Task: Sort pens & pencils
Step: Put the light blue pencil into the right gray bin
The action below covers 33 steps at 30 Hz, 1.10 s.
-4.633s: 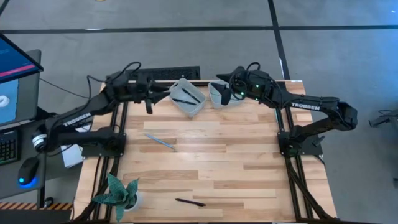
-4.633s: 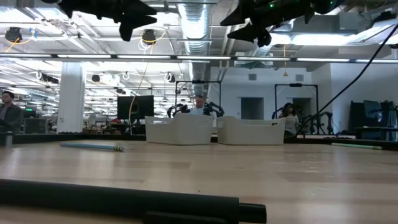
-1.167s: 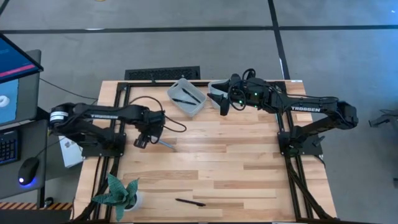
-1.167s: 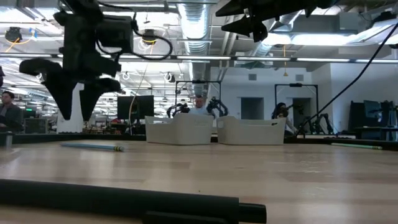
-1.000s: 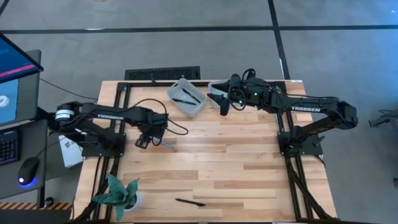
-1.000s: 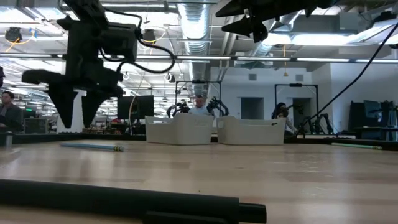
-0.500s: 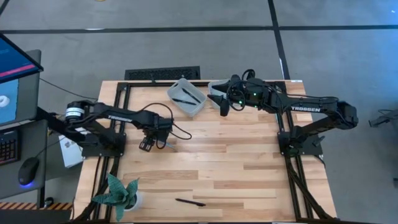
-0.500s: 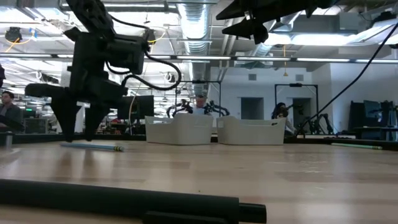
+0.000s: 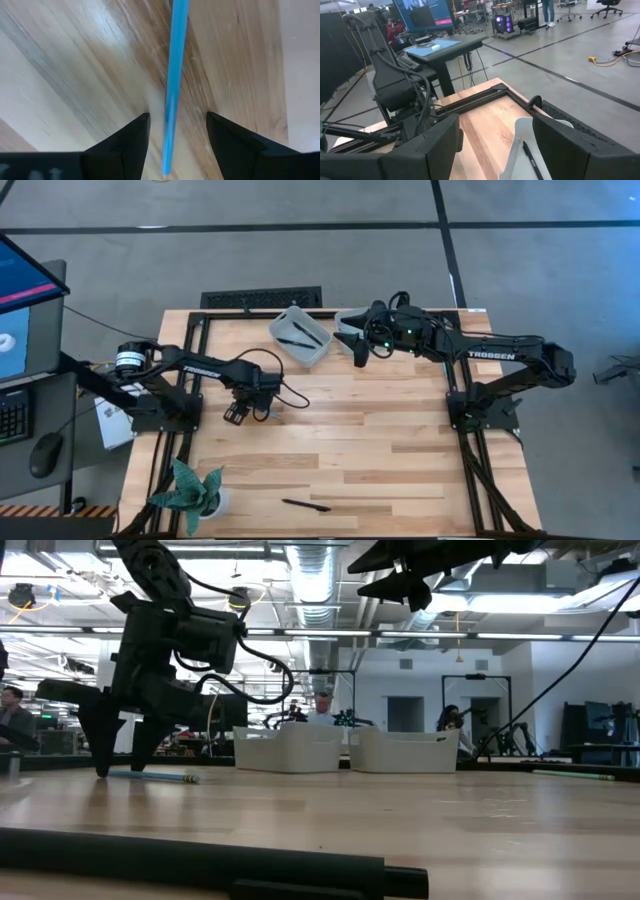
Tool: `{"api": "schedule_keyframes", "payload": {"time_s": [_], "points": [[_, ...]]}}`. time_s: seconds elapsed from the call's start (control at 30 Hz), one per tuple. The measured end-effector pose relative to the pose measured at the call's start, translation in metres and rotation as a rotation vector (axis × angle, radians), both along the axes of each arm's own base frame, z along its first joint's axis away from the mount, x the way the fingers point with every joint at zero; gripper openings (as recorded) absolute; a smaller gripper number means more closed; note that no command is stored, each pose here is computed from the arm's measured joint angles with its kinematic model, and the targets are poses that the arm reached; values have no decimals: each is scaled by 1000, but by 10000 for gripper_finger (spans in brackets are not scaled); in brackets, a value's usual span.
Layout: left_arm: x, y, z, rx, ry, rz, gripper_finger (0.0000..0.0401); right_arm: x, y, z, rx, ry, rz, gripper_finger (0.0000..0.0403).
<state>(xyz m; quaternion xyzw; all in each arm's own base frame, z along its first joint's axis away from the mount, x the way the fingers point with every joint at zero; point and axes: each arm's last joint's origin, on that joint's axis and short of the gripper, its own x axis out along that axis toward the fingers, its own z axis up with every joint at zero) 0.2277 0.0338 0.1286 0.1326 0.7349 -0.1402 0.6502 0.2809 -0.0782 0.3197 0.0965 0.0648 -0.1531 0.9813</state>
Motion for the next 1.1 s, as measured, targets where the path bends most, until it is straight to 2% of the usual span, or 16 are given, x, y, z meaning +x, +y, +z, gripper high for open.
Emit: {"api": "schedule_keyframes", "payload": {"time_s": [0.23, 0.67, 1.1], "points": [[0, 0, -1, 6, -3, 1, 188, 0, 0, 0, -1, 1, 0, 276], [2, 1, -1, 20, -17, 13, 59, 0, 0, 0, -1, 1, 0, 276], [2, 1, -1, 20, -25, 48, 18, 0, 0, -1, 1, 5, 0, 276]]}}
